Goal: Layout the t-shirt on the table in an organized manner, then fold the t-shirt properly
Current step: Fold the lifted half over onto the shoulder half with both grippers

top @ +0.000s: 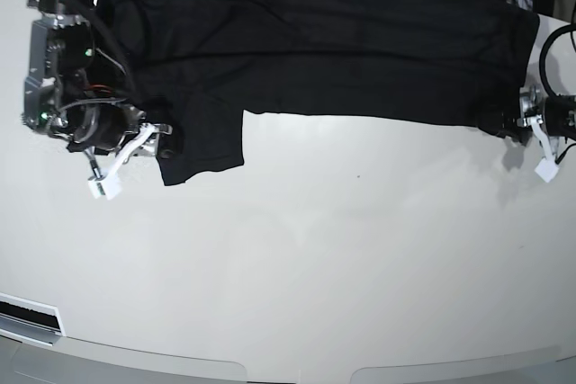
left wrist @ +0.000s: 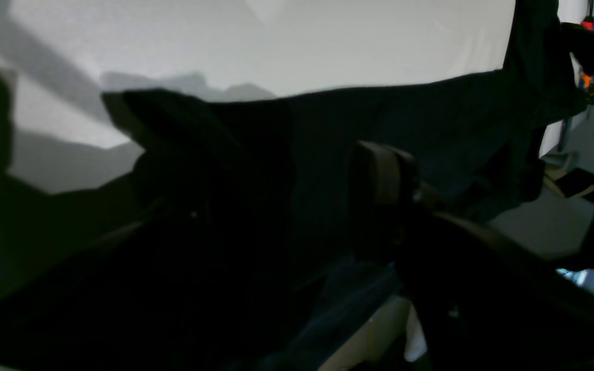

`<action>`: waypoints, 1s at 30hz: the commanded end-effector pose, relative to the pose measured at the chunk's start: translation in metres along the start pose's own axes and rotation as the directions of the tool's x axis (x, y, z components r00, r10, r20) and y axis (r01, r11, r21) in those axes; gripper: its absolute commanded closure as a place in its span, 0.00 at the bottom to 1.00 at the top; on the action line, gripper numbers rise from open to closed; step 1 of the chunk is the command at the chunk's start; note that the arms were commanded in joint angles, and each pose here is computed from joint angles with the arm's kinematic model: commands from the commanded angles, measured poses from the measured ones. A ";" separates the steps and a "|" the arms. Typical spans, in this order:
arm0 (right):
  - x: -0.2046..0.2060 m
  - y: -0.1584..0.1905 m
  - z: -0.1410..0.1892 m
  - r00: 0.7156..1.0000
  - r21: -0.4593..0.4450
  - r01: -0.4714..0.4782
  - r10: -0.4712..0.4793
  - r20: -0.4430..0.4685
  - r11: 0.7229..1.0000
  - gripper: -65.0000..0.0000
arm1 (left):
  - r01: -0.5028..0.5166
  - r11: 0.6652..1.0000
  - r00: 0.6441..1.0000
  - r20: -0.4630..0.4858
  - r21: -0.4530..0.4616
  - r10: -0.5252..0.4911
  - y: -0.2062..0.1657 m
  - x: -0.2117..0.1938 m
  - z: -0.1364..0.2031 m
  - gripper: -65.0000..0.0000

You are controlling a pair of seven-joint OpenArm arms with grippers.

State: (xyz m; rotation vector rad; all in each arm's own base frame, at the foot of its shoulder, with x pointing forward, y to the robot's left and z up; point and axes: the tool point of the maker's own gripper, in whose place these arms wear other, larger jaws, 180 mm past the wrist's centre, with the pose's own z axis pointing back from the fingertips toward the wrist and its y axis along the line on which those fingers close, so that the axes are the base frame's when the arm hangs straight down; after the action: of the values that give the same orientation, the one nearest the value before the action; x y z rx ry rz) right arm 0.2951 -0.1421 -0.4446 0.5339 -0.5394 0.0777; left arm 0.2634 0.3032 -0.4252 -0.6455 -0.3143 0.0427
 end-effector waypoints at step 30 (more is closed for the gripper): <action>0.030 0.064 0.016 0.999 0.337 -0.044 0.035 0.030 0.941 1.00 | 0.009 1.000 0.998 0.069 -0.004 -0.008 -0.001 0.010 0.000 0.48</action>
State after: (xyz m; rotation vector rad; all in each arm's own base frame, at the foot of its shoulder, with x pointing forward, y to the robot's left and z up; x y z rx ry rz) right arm 0.2928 -0.0927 -0.3955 0.8667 -0.5306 0.1972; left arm 0.2600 0.2934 -0.4366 -0.6569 -0.3319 0.0647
